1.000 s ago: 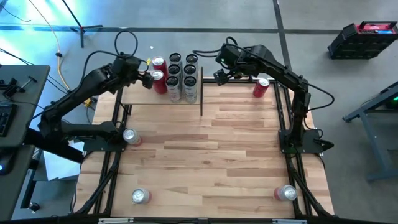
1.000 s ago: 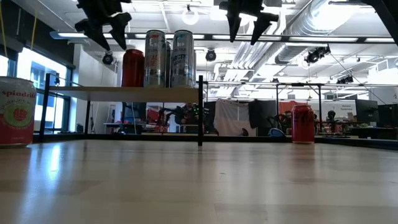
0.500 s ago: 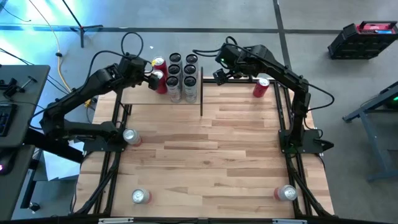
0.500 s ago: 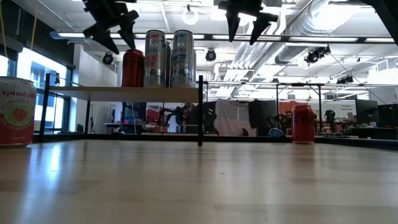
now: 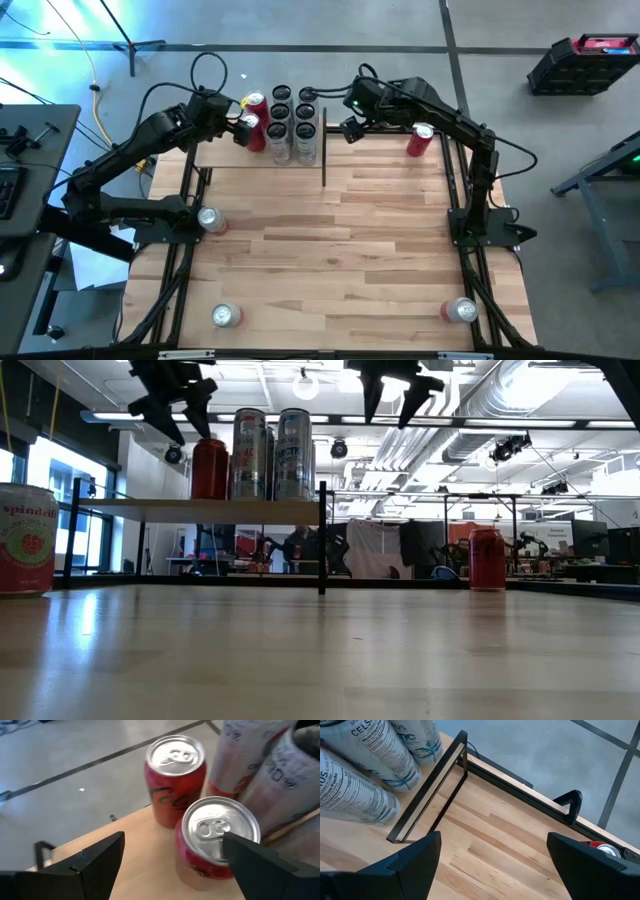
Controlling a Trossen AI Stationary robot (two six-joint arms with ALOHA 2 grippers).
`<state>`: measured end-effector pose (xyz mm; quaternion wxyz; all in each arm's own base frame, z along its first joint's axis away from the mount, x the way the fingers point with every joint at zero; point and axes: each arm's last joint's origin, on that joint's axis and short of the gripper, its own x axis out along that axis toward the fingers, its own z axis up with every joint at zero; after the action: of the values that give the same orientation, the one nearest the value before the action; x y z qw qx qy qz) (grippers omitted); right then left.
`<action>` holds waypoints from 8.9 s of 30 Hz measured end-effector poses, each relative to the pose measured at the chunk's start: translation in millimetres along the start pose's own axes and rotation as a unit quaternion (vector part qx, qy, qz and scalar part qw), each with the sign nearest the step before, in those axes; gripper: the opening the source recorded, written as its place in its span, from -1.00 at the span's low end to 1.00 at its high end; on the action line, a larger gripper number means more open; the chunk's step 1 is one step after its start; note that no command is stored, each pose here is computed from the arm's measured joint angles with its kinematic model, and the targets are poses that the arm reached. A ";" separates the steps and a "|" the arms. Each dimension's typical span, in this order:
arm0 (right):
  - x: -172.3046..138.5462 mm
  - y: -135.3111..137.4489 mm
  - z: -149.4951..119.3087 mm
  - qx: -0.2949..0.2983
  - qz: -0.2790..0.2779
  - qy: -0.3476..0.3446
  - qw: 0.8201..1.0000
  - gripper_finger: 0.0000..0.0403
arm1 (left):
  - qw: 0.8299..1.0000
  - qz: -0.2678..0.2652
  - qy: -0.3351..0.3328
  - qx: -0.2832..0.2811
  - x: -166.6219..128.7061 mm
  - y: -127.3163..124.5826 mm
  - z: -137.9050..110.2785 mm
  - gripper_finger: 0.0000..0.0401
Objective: Place canned beverage on shelf
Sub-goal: Adjust the aligned red soda cans on the shelf
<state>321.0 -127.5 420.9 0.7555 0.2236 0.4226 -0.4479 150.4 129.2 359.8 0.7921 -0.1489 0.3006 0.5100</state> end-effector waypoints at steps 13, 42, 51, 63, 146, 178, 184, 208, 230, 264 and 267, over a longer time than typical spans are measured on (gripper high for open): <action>-0.3 0.7 -0.4 -0.001 0.001 0.000 1.000 0.73 | 0.999 0.040 -0.001 0.004 -8.3 7.3 -4.4 0.62; -8.3 15.0 -9.7 -0.095 -0.018 -0.026 0.995 0.73 | 0.991 0.122 0.060 0.016 2.8 32.9 -40.8 0.62; -13.3 24.3 -16.6 -0.123 -0.008 -0.028 0.992 0.73 | 0.996 0.081 0.027 -0.002 18.7 26.0 -43.3 0.62; -14.2 27.3 -15.8 -0.135 -0.001 -0.039 0.990 0.73 | 0.999 0.046 0.007 -0.018 26.2 19.1 -36.5 0.62; -16.2 33.0 -17.9 -0.115 0.035 -0.031 0.992 0.73 | 0.990 -0.012 -0.085 -0.110 15.2 -6.9 -9.4 0.62; -21.0 41.1 -24.5 -0.116 0.045 -0.032 0.992 0.73 | 0.993 -0.016 -0.053 -0.100 21.3 3.6 0.2 0.62; -21.1 41.6 -24.2 -0.111 0.047 -0.035 0.992 0.73 | 0.994 -0.017 -0.039 -0.097 30.6 -0.4 1.2 0.62; -22.9 44.5 -26.8 -0.111 0.051 -0.035 0.992 0.73 | 0.996 -0.007 -0.045 -0.078 22.2 3.7 -1.2 0.62; -22.7 44.4 -26.6 -0.109 0.049 -0.036 0.992 0.73 | 0.996 0.058 -0.009 -0.071 -21.5 25.7 -11.0 0.62; -21.2 43.2 -22.2 -0.088 0.058 -0.042 0.994 0.73 | 0.997 0.017 0.027 -0.074 12.1 16.1 -23.1 0.62; -20.8 41.3 -24.6 -0.094 0.050 -0.029 0.994 0.73 | 0.997 -0.014 0.045 -0.069 3.2 17.9 -28.6 0.62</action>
<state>341.0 -79.1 423.3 0.8063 0.1596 0.4292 -0.3743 126.0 123.7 336.9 0.7730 -0.2297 0.2977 0.5110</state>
